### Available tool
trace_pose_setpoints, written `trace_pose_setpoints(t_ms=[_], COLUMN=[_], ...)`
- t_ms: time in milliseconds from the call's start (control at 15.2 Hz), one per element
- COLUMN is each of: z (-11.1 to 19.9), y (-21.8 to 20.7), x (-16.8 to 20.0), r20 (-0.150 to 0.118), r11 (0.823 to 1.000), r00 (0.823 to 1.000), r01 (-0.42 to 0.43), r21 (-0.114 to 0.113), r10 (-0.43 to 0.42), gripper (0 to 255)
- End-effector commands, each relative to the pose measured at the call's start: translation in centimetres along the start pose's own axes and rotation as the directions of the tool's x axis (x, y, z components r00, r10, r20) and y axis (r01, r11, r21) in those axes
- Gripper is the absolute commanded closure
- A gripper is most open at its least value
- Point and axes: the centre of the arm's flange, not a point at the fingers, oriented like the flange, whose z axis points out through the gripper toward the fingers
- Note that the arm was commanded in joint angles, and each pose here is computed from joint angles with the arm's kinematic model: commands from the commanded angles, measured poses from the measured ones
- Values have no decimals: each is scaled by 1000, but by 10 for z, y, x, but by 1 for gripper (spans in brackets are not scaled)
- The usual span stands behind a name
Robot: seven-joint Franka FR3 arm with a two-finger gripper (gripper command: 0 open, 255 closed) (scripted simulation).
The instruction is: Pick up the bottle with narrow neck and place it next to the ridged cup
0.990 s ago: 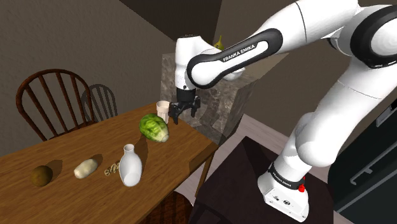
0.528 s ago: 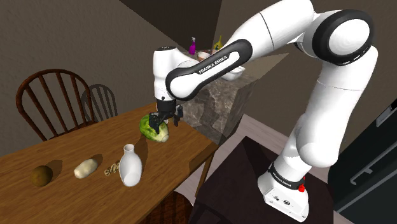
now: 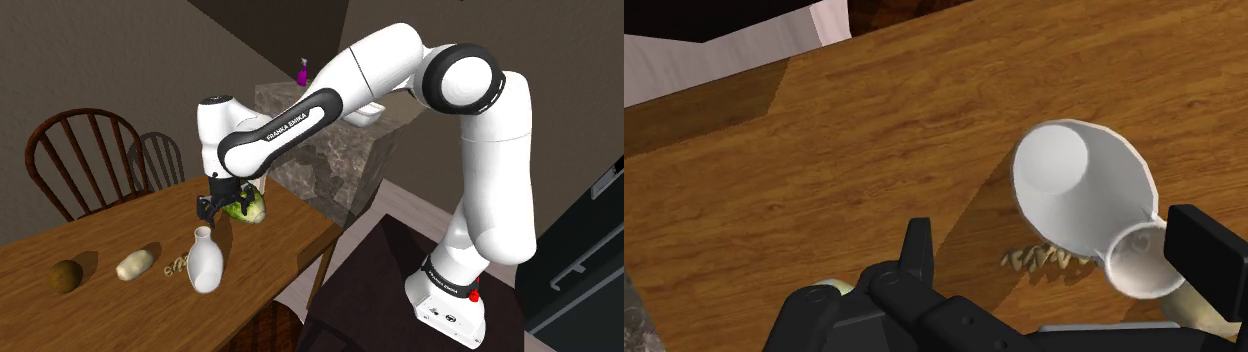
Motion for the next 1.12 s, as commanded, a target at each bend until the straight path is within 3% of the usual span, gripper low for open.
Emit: trace_pose_setpoints(t_ms=[0, 264, 792, 1056], z=[14, 39, 80, 80], y=[-20, -61, -62, -62], x=[11, 32, 32, 32], r20=[1, 3, 3, 3], r11=[1000, 1000, 1000, 1000], r00=[1000, 1000, 1000, 1000], r01=[-5, -13, -14, -14], r21=[3, 8, 8, 8], r10=[5, 13, 14, 14], gripper=[0, 0, 0, 0])
